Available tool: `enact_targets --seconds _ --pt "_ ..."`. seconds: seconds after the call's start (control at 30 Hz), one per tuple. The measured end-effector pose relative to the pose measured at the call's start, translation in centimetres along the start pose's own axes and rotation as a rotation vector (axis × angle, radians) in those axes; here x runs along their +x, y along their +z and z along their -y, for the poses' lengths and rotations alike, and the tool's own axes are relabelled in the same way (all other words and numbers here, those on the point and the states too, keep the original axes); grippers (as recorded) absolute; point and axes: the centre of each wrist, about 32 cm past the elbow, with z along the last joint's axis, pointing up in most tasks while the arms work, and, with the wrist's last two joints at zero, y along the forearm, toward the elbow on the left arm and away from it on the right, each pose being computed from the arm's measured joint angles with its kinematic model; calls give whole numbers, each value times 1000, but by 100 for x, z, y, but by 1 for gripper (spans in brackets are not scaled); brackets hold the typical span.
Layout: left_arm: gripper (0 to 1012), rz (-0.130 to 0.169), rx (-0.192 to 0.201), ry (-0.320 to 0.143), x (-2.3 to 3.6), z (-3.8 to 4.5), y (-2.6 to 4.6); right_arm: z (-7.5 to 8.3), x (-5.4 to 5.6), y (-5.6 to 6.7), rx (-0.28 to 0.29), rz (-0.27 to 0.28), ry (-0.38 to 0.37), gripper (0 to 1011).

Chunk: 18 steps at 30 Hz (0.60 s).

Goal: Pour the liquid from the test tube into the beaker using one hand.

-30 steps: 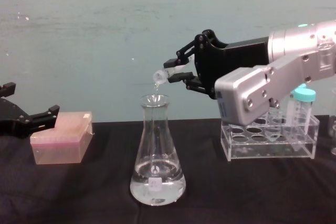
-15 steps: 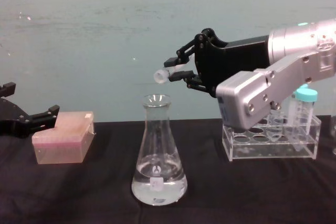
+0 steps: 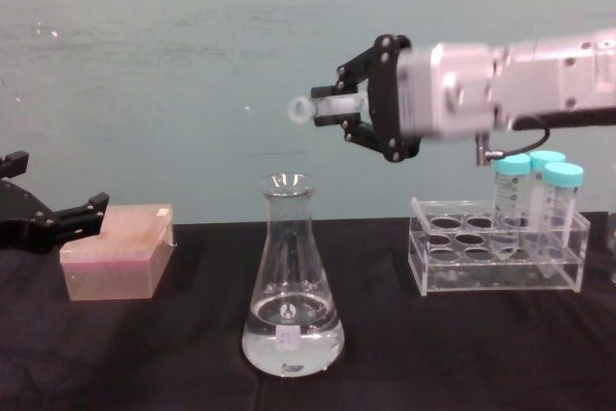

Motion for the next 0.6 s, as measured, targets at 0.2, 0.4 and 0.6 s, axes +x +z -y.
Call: enact_targets --seconds 0.2,0.4,0.6 --pt "1000 0 0 0 0 0 0 76 -1 -94 -19 -329 -57 189" --pt "1000 0 0 0 0 0 0 181 -1 -269 -33 -660 -119 189" --pt "1000 0 0 0 0 0 0 276 -31 -438 -48 -913 -160 189"
